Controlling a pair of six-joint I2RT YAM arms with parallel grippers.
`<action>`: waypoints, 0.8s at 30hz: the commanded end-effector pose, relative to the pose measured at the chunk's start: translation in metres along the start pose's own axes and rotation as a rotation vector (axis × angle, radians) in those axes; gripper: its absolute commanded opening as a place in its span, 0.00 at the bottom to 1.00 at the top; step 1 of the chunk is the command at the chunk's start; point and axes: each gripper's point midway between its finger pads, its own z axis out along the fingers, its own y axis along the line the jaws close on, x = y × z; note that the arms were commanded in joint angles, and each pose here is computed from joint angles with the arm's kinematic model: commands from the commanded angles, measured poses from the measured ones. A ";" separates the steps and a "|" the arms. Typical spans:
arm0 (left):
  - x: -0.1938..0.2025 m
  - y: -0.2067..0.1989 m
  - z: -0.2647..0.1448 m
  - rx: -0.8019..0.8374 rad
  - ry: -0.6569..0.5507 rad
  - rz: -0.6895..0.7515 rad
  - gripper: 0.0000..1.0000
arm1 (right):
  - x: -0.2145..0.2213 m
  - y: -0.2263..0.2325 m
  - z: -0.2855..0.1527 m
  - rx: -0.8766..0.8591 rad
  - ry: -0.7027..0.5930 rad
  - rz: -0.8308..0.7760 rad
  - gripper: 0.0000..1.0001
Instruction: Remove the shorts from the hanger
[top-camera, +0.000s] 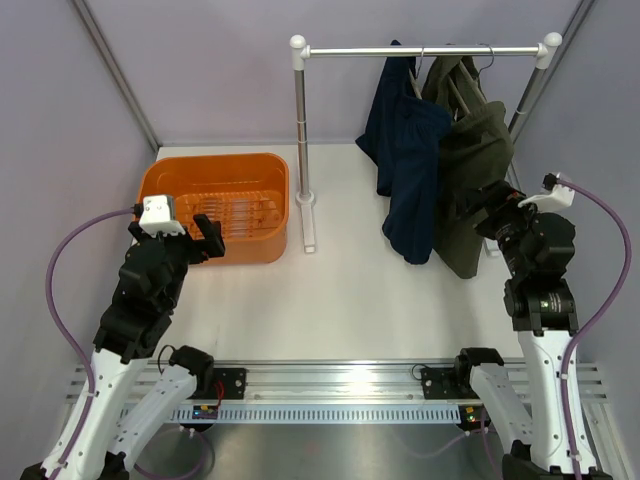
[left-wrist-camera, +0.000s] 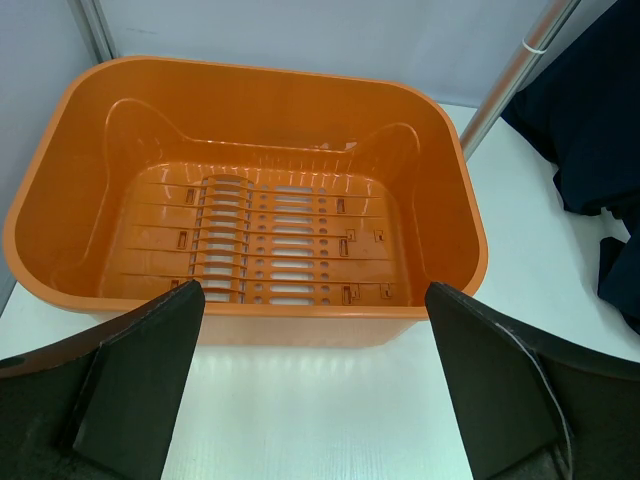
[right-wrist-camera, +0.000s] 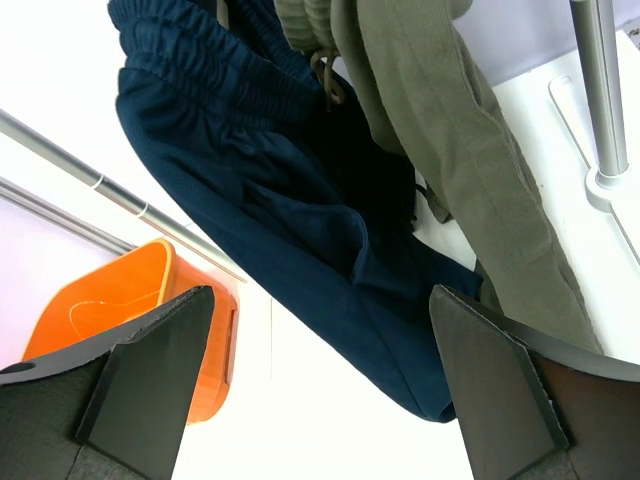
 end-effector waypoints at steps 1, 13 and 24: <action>-0.017 -0.005 -0.001 0.026 -0.061 -0.023 0.99 | -0.018 0.009 -0.005 -0.013 -0.030 -0.027 1.00; -0.017 -0.005 -0.002 0.024 -0.063 -0.024 0.99 | -0.084 0.046 0.071 0.036 0.101 -0.119 0.94; -0.019 -0.002 -0.004 0.014 -0.071 -0.025 0.99 | -0.042 0.083 0.138 0.142 0.238 -0.310 0.91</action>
